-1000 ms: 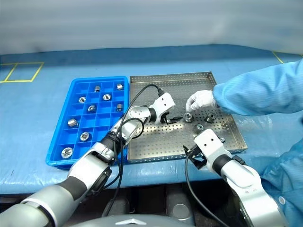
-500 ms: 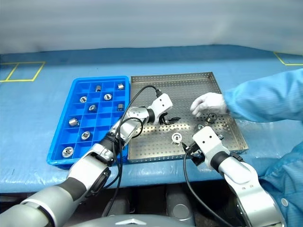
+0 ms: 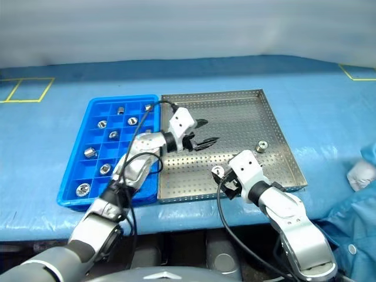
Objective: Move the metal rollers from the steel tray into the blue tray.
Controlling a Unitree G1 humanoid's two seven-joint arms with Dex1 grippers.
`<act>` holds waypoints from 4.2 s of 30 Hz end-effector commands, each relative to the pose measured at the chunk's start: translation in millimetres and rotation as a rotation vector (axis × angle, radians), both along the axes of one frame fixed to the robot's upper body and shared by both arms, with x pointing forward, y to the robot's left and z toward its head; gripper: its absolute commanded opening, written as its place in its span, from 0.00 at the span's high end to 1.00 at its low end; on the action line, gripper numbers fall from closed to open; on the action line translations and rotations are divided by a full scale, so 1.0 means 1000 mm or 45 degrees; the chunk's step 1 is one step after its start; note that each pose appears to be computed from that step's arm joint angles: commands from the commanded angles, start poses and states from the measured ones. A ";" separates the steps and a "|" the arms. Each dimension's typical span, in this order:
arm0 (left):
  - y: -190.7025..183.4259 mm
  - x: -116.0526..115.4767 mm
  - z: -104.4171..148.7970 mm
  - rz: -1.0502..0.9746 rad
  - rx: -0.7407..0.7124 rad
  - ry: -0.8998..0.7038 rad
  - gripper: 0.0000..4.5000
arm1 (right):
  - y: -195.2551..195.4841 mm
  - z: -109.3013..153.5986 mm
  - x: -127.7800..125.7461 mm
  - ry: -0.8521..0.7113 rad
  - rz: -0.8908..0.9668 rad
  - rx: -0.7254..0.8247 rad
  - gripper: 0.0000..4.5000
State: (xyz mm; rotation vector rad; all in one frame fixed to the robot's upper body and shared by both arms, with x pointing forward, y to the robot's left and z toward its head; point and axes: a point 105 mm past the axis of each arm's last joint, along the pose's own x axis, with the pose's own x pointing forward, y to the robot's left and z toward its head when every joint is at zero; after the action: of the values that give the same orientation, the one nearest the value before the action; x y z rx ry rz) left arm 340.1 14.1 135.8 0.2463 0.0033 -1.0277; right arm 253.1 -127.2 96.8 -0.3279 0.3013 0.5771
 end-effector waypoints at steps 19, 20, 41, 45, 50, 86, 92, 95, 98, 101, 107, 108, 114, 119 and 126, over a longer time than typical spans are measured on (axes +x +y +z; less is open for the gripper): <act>0.038 -0.070 0.018 0.171 0.112 -0.108 0.20 | -0.019 -0.017 0.012 0.219 -0.035 -0.187 0.00; 0.038 -0.070 0.017 0.172 0.112 -0.105 0.20 | -0.020 -0.017 0.011 0.226 -0.038 -0.193 0.00; 0.044 -0.070 0.018 0.210 0.109 -0.112 0.20 | -0.017 -0.014 0.016 0.192 -0.038 -0.198 0.63; 0.060 -0.075 0.025 0.308 0.094 -0.134 0.20 | 0.001 0.011 0.032 0.032 -0.001 -0.142 0.63; 0.088 -0.087 0.026 0.456 0.157 -0.143 0.20 | 0.048 0.047 0.054 -0.183 0.189 0.005 0.63; 0.106 -0.105 -0.007 0.682 0.190 0.009 0.20 | 0.092 0.024 0.119 -0.147 0.291 0.014 0.63; 0.103 -0.103 -0.007 0.655 0.193 0.007 0.20 | 0.083 0.026 0.119 -0.162 0.233 0.006 0.63; 0.104 -0.102 -0.008 0.650 0.197 0.008 0.20 | 0.081 0.026 0.117 -0.161 0.231 0.002 0.63; 0.103 -0.101 -0.007 0.644 0.200 0.006 0.20 | 0.082 0.023 0.111 -0.121 0.273 0.005 0.63; 0.103 -0.100 -0.007 0.638 0.203 0.004 0.20 | 0.082 0.020 0.106 -0.104 0.293 -0.013 0.55; 0.101 -0.098 -0.005 0.620 0.199 -0.007 0.20 | 0.078 0.039 0.107 -0.206 0.242 0.054 0.25; 0.101 -0.097 -0.004 0.615 0.195 -0.009 0.20 | 0.076 0.044 0.107 -0.223 0.232 0.066 0.25; 0.084 -0.083 0.003 0.535 0.119 -0.038 0.20 | 0.051 0.064 0.091 -0.304 0.182 0.037 0.25; 0.052 -0.069 0.009 0.355 0.070 -0.074 0.20 | 0.008 0.047 0.062 -0.214 0.098 -0.169 0.25; 0.015 -0.047 0.014 0.162 0.051 -0.118 0.20 | -0.034 0.034 0.033 -0.107 -0.088 -0.291 0.25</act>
State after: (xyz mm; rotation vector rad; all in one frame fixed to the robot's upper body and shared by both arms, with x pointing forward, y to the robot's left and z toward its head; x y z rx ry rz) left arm 294.3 35.9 143.7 0.3189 -0.0004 -0.8580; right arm 288.1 -155.2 115.6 -0.5364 0.3410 0.5092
